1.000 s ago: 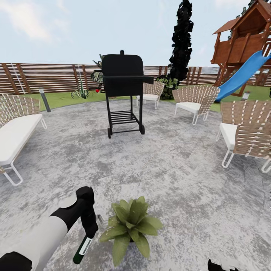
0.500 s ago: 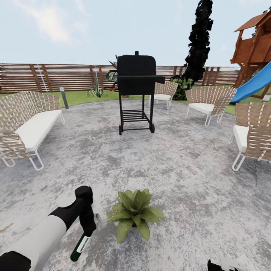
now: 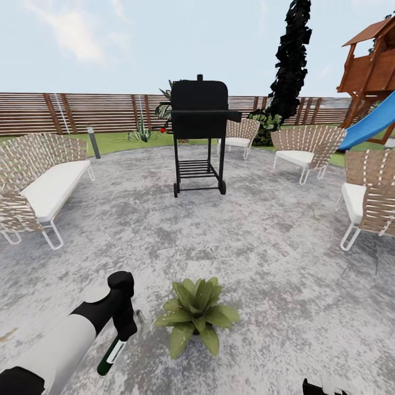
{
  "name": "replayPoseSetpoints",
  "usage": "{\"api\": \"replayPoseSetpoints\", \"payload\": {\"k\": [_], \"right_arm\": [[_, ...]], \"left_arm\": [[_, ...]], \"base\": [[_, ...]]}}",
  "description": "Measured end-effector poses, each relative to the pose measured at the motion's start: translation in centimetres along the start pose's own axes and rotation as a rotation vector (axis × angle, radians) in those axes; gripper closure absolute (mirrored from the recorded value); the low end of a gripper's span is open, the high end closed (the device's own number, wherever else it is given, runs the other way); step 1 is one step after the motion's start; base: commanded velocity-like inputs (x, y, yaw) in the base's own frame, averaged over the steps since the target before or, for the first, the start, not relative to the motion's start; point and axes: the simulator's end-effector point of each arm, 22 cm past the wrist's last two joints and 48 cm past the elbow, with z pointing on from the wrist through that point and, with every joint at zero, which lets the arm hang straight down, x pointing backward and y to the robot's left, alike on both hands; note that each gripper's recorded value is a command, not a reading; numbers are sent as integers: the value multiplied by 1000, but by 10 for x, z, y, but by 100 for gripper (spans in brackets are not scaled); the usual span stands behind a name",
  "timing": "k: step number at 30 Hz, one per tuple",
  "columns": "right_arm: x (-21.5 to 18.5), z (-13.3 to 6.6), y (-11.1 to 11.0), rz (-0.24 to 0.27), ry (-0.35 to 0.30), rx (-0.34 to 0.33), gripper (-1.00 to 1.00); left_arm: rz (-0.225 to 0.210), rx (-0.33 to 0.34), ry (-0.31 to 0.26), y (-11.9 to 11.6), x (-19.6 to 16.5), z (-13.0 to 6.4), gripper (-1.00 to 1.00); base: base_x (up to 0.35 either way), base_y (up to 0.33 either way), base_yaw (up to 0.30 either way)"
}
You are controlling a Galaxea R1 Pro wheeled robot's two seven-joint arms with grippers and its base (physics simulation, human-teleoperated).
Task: Pick up the pesticide atomizer in the garden and spray insectifuge to fully cover both potted plants in the garden.
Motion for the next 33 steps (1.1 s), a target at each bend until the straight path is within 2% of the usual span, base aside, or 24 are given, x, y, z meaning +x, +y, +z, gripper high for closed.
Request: {"api": "replayPoseSetpoints", "payload": {"k": [5, 16, 21, 28, 33], "right_arm": [[0, 0, 0, 0, 0, 0, -100], [0, 0, 1, 0, 1, -1, -100], [0, 0, 2, 1, 1, -2, -100], [0, 0, 1, 0, 0, -1, -100], [0, 0, 1, 0, 1, -1, -100]], "left_arm": [[-7, 8, -7, -1, -1, 0, 100], [-8, 6, -5, 0, 0, 1, 100], [-3, 17, -5, -7, -2, 4, 100], [-5, -3, -28, 3, -12, -13, 100], [-3, -11, -53, 11, -23, -32, 100]], "base": [[140, 0, 18], [3, 0, 254], [86, -80, 55], [178, -215, 2], [-97, -236, 1]]}}
